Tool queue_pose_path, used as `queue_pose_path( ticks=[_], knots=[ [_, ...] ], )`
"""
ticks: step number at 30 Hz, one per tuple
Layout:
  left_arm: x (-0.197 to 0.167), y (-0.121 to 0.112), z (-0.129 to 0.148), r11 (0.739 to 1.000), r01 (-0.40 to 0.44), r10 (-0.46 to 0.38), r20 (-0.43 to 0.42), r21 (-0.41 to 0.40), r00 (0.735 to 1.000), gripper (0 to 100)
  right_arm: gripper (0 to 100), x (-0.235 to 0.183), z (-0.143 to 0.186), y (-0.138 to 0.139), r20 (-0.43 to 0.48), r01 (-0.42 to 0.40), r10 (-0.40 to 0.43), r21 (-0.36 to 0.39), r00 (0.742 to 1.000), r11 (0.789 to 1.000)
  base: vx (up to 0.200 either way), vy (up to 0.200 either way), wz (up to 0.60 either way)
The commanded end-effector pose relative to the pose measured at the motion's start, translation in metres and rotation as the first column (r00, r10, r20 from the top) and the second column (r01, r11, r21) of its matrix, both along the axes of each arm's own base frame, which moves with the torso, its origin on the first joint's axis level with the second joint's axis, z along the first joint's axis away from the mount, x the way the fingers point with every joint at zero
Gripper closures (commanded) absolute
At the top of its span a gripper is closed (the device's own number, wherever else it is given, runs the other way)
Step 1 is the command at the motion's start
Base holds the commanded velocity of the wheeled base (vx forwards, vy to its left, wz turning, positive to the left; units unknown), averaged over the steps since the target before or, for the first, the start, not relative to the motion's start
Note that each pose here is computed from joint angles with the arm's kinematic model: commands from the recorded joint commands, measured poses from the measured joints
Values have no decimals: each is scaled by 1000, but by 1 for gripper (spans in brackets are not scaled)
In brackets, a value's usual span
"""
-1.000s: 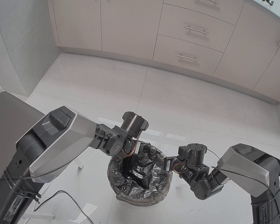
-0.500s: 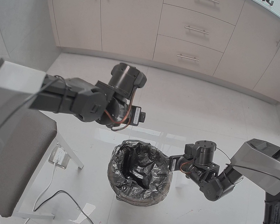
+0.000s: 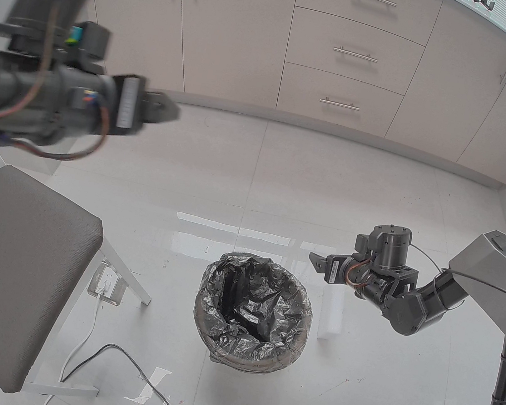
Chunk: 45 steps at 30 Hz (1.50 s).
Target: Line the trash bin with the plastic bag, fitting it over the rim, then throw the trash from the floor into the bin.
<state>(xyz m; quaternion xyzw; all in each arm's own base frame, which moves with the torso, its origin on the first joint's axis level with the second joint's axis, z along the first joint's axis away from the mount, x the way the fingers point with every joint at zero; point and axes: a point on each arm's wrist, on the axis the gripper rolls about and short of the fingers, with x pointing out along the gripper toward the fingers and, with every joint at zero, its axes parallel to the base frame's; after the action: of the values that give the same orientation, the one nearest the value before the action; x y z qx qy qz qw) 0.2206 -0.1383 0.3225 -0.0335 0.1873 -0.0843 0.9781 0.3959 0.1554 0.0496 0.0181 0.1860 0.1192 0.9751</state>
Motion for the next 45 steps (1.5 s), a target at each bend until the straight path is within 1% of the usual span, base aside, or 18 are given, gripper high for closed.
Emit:
queue_pose_path(
  ticks=[1,2,5,8,9,11,13,16,21,23,24,28,33,37,38,39,42,45],
  knots=[
    [-143,129,1,946,-321,322,153,-33,934,0,0,31,39,-21,58,77,-78,34,995,996,0,0,0],
    [-146,130,0,946,-321,322,156,-35,934,0,0,32,38,-21,58,77,-78,34,995,996,0,0,0],
    [-198,140,-23,954,-291,301,214,-75,930,0,0,31,42,-21,62,77,-78,30,995,997,0,0,0],
    [-216,144,-40,950,-300,311,229,-84,922,0,0,31,42,-21,61,76,-78,28,995,997,0,0,0],
    [-234,148,-60,942,-323,336,246,-93,909,0,0,30,39,-21,57,73,-74,20,996,997,0,0,0],
    [-242,149,-72,937,-335,348,251,-95,903,0,0,29,38,-20,55,71,-72,18,996,997,0,0,0],
    [-257,150,-103,924,-371,383,255,-97,888,0,0,32,35,-18,53,67,-67,13,996,998,0,0,0],
    [-267,149,-120,909,-399,416,273,-116,868,0,0,39,27,-13,53,60,-61,13,997,998,0,0,0],
    [-269,148,-146,900,-422,435,260,-107,862,0,0,51,15,-8,52,60,-60,11,997,998,0,0,0],
    [-269,148,-146,900,-422,435,260,-107,862,0,0,51,15,-8,52,60,-60,11,997,998,0,0,0],
    [-270,148,-168,906,-412,424,248,-100,871,0,0,58,4,-10,42,71,-71,7,997,997,0,0,0],
    [-267,147,-189,928,-359,373,239,-102,897,0,0,68,-5,-15,41,86,-86,5,995,996,0,0,0],
    [-250,145,-210,937,-330,348,288,-109,892,0,0,74,-12,-20,40,98,-98,3,994,995,0,0,0],
    [-244,144,-226,939,-341,334,301,-30,893,0,0,79,-14,-20,50,96,-96,-6,994,995,0,0,0],
    [-244,143,-238,922,-382,346,303,66,888,0,0,83,-16,-19,58,95,-94,-8,994,995,0,0,0],
    [-245,143,-239,912,-401,357,321,82,877,0,0,85,-16,-19,61,96,-95,-8,994,995,0,0,0],
    [-245,143,-240,908,-408,361,321,92,876,0,0,88,-17,-17,52,94,-93,-13,994,995,0,0,0],
    [-246,143,-241,921,-379,330,339,88,881,0,0,93,-22,-18,40,98,-98,-18,994,995,0,0,0]
  ],
)
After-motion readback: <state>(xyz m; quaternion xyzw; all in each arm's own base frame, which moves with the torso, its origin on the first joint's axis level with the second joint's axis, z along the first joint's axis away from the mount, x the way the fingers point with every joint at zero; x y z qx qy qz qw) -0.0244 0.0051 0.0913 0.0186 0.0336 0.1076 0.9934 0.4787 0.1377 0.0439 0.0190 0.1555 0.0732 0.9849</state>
